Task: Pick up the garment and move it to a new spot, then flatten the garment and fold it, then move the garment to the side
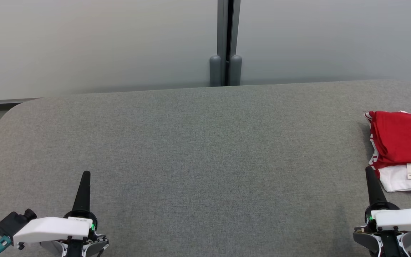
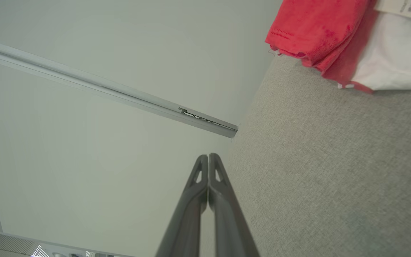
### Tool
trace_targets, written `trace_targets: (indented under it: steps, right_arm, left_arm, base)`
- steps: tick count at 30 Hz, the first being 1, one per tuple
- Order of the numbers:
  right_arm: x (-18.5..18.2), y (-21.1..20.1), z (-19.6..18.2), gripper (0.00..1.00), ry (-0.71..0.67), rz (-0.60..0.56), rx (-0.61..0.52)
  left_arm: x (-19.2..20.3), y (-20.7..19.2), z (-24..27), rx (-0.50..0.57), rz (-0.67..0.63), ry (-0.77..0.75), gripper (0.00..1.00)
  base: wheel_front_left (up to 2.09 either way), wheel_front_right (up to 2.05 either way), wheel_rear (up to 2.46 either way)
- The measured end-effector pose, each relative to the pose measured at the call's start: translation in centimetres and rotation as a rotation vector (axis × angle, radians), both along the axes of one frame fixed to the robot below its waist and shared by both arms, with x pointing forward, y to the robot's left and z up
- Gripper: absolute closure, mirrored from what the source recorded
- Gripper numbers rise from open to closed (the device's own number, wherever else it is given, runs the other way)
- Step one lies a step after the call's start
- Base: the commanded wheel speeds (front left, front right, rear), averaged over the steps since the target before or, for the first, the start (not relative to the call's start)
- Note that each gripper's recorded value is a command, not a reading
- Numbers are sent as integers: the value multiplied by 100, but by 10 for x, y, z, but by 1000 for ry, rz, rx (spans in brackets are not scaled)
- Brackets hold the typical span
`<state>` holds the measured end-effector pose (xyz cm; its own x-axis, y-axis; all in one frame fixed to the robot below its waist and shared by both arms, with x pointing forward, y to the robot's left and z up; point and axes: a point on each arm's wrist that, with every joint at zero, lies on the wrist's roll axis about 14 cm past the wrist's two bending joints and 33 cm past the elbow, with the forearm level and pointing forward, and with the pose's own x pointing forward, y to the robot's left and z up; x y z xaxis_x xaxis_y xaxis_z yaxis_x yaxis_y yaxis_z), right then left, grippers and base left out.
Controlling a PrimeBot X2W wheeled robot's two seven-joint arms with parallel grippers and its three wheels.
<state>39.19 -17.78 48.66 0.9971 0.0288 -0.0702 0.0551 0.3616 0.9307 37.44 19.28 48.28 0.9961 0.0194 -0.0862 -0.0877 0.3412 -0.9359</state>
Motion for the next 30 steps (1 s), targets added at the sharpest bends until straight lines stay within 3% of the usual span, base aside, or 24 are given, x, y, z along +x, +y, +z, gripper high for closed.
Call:
trace_targets:
  steps: [30]
  right_arm:
    - [-2, -13, 10, 100, -26, -28, 231]
  left_arm:
    - [7, 5, 11, -219, 4, -38, 100]
  base:
    - [0, 0, 0]
